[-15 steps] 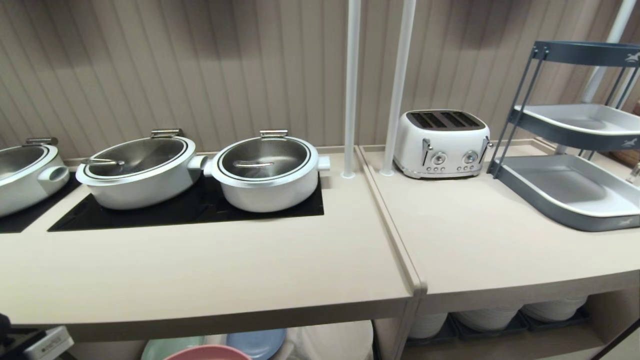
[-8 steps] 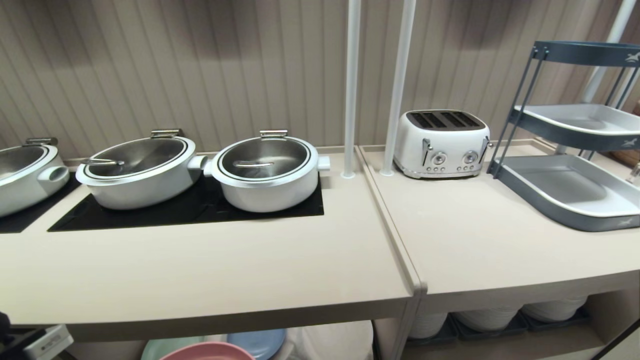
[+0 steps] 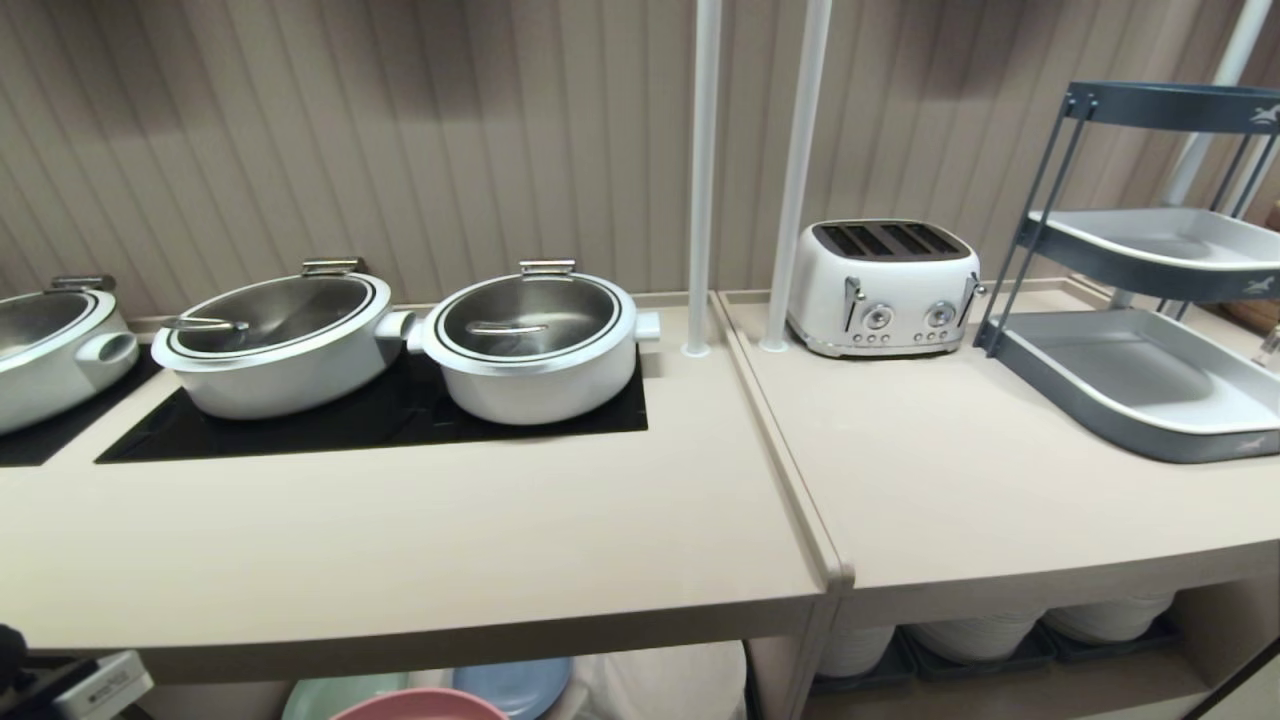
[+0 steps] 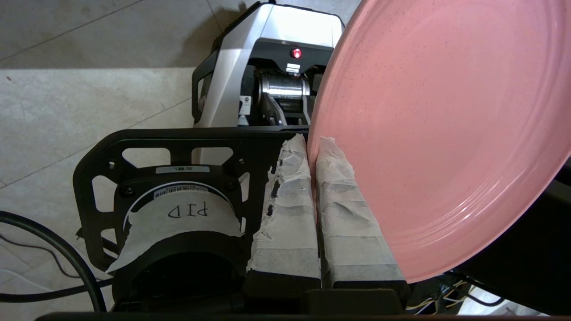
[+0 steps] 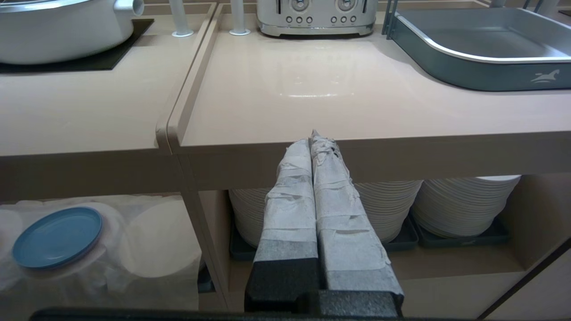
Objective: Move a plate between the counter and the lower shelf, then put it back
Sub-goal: Put the plate in the cupboard
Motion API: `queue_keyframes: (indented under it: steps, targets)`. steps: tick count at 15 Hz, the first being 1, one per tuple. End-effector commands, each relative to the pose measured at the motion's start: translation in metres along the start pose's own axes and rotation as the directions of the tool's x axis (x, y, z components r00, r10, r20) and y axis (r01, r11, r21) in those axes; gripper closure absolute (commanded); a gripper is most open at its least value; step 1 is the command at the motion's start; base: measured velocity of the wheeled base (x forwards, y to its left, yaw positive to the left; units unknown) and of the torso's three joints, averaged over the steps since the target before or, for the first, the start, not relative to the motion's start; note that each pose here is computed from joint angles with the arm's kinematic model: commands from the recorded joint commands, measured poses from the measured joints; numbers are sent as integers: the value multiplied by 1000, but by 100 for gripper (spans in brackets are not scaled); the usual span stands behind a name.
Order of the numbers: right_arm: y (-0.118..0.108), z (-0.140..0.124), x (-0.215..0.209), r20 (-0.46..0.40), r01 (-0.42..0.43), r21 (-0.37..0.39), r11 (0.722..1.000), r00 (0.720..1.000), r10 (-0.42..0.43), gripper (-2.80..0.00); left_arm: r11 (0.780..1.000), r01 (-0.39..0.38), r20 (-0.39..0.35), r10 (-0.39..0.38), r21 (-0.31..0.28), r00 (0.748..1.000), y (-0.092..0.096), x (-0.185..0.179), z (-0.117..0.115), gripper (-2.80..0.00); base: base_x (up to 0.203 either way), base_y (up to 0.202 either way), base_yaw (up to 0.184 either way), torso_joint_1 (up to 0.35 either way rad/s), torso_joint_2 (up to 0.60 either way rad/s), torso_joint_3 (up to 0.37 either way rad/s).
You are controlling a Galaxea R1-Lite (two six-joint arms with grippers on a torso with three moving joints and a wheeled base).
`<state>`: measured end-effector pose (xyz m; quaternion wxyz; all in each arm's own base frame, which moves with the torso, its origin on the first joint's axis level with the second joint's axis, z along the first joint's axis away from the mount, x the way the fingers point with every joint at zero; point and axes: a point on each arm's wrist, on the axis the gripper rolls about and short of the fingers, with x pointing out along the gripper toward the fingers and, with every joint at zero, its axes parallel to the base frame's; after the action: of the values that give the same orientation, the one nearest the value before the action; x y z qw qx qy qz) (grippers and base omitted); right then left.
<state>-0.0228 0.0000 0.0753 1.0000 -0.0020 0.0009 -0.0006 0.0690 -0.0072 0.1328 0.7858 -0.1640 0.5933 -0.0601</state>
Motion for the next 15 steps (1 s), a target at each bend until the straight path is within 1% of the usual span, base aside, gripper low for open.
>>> queue_keyframes:
  steps: [1,6,15]
  targets:
    - [0,0,0,0,-1,-1,1000,1000,1,0,1000,1,-7,-1,-1,1000,0,0,0,0,0,0,0,0,0,0]
    - [0,0,0,0,-1,-1,1000,1000,1,0,1000,-6,-8,6,-17,1000,0,0,0,0,0,0,0,0,0,0]
    - [0,0,0,0,0,1,1000,1000,0,0,1000,-6,-1,6,-23,1000,0,0,1,0,0,0,0,-9,17,11]
